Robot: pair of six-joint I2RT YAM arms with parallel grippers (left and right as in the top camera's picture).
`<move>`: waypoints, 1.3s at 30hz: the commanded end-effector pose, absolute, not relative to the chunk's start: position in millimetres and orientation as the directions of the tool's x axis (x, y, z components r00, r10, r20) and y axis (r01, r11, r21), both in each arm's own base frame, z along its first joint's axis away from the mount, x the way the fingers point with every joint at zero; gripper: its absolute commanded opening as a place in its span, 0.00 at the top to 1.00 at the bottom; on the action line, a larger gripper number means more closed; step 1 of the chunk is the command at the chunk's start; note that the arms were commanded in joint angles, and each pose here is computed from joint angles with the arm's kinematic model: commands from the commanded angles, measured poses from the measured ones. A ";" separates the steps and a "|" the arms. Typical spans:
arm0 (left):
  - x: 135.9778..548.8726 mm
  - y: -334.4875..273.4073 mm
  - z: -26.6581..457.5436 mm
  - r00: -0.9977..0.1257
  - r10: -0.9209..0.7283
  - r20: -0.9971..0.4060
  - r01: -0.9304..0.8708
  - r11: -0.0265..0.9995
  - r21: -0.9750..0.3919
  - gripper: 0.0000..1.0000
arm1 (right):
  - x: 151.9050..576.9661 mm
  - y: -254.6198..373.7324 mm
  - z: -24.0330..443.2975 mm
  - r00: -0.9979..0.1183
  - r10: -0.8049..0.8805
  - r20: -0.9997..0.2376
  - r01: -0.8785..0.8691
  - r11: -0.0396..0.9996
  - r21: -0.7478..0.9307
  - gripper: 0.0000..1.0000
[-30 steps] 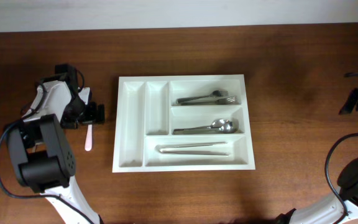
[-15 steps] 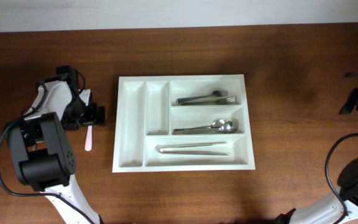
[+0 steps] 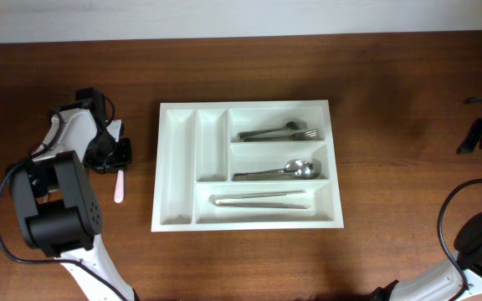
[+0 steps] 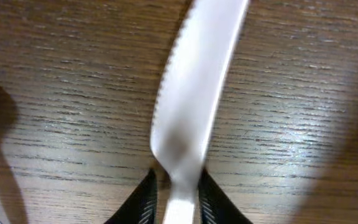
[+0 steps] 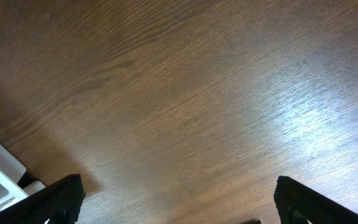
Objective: Pack container
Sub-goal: 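Lower the left gripper onto the white knife and close on it, then lift the knife and carry it over the tray's narrow left compartment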
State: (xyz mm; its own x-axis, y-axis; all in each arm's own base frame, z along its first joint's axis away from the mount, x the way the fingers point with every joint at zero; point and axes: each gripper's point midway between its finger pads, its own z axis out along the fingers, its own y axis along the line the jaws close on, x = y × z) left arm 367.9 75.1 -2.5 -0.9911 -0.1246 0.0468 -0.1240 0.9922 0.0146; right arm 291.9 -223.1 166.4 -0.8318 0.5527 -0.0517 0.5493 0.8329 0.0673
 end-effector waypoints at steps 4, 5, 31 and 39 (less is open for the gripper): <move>360.0 76.4 -15.4 -0.988 -0.126 0.087 -0.125 0.992 0.016 0.92 | 290.5 -223.0 171.2 -0.822 0.566 -0.065 0.562 0.824 0.073 0.01; 360.0 76.4 -15.5 -0.988 -0.126 0.087 -0.125 0.992 0.016 0.92 | 290.5 -223.0 171.2 -0.822 0.566 -0.065 0.562 0.824 0.073 0.01; 441.6 -1.4 113.8 -0.992 0.007 -0.129 0.029 0.985 -0.170 0.97 | 290.5 -223.0 171.2 -0.822 0.566 -0.065 0.562 0.824 0.073 0.01; 436.9 -96.2 121.5 -0.986 0.103 -0.134 0.129 0.971 -0.200 0.96 | 290.5 -223.0 171.2 -0.822 0.566 -0.065 0.562 0.824 0.073 0.01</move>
State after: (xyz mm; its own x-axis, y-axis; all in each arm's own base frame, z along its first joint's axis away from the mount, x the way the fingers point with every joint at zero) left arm 438.5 -64.7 117.4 -0.9839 0.1175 -0.1346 0.1385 0.9775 -0.1591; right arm 291.9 -223.1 166.4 -0.8318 0.5527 -0.0517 0.5493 0.8329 0.0673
